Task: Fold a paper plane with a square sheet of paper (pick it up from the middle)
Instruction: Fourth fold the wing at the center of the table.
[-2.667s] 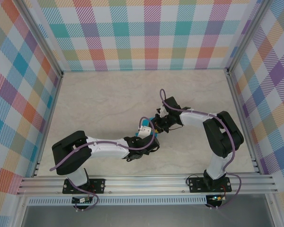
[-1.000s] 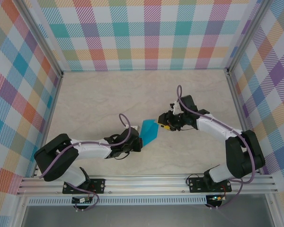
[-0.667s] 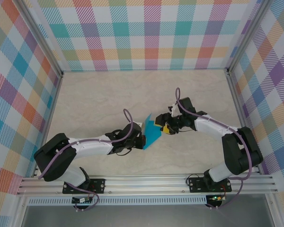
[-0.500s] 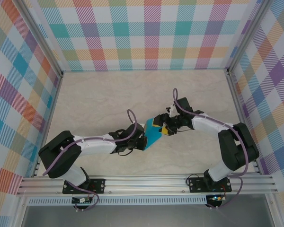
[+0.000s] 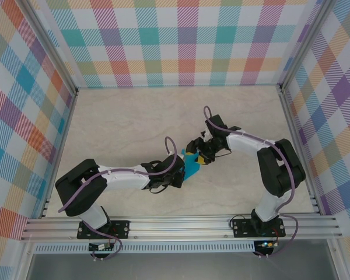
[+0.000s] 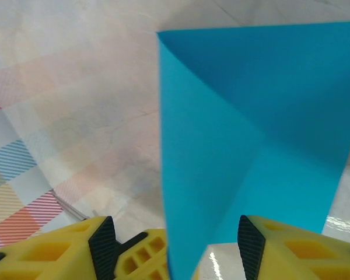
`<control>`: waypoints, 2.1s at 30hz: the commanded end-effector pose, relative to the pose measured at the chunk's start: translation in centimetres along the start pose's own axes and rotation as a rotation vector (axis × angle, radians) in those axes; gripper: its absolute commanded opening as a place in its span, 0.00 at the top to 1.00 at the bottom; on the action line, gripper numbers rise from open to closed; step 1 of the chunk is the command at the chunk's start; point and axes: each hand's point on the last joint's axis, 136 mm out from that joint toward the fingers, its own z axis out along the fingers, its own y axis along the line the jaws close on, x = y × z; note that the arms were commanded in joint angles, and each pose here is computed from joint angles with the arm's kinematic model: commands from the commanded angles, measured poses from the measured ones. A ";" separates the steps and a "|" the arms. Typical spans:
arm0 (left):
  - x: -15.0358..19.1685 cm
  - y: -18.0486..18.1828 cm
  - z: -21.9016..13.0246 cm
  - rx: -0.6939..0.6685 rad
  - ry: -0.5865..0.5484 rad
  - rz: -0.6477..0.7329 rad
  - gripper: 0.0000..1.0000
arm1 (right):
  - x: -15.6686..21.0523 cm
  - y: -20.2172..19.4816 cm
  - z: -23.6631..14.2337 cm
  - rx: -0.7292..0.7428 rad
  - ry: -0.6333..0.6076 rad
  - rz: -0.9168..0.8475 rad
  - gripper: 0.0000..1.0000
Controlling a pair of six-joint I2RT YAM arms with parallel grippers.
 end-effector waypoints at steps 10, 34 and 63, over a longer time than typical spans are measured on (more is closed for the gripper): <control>0.2 0.0 0.0 -0.037 0.013 0.033 0.99 | -0.1 -2.6 0.3 0.299 -0.003 -0.039 0.72; 0.6 -0.5 0.5 -0.055 0.043 0.066 0.99 | 0.6 0.2 1.4 0.192 0.051 -0.074 0.68; 0.0 -1.6 -0.1 0.264 0.034 -0.129 1.00 | 2.5 1.3 -5.5 -0.006 -0.168 -0.266 0.64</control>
